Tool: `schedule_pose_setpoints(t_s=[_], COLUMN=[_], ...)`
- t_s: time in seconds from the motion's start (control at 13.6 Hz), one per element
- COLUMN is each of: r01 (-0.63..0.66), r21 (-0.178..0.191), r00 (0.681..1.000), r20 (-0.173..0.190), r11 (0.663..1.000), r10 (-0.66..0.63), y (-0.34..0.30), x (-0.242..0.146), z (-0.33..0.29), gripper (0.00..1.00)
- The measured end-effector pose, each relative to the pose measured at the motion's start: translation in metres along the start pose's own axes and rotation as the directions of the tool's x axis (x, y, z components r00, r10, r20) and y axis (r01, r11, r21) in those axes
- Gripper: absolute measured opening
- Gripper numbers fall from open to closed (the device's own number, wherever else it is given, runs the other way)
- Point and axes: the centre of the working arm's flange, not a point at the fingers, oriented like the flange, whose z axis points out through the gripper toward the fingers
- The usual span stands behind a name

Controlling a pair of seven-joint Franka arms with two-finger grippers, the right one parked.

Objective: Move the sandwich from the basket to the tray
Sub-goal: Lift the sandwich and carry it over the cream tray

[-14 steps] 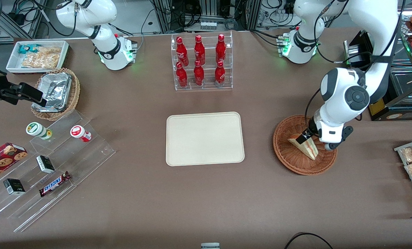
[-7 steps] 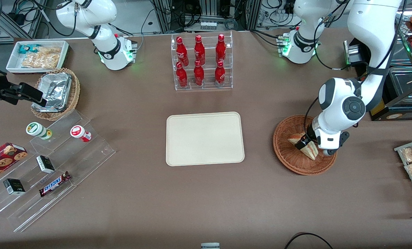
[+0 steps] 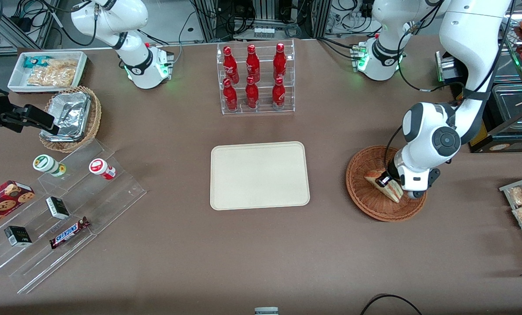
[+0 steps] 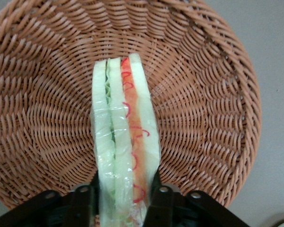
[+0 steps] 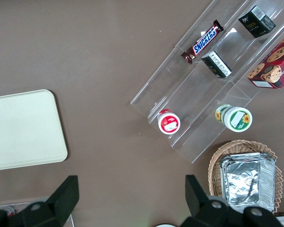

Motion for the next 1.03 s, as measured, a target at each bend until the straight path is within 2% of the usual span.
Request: schedule_pose_setpoints(t_s=[0.15, 0.37, 0.51, 0.66, 0.81, 1.03], r01=[0.006, -0.015, -0.068, -0.15, -0.242, -0.374], r21=[0.02, 0.077, 0.084, 0.058, 0.049, 0.068], r00=[1.0, 1.0, 0.997, 0.989, 0.97, 0.927], r20=[0.006, 0.025, 0.032, 0.017, 0.016, 0.06], r11=[1.0, 0.997, 0.994, 0.987, 0.969, 0.925], r10=[-0.006, 0.013, 0.066, 0.149, 0.241, 0.37], y=[0.001, 0.018, 0.046, 0.085, 0.127, 0.174], x=[0.006, 0.008, -0.01, -0.052, -0.114, -0.198], z=[-0.02, -0.098, -0.165, -0.213, -0.217, -0.176], gripper=[0.19, 0.18, 0.15, 0.15, 0.15, 0.15])
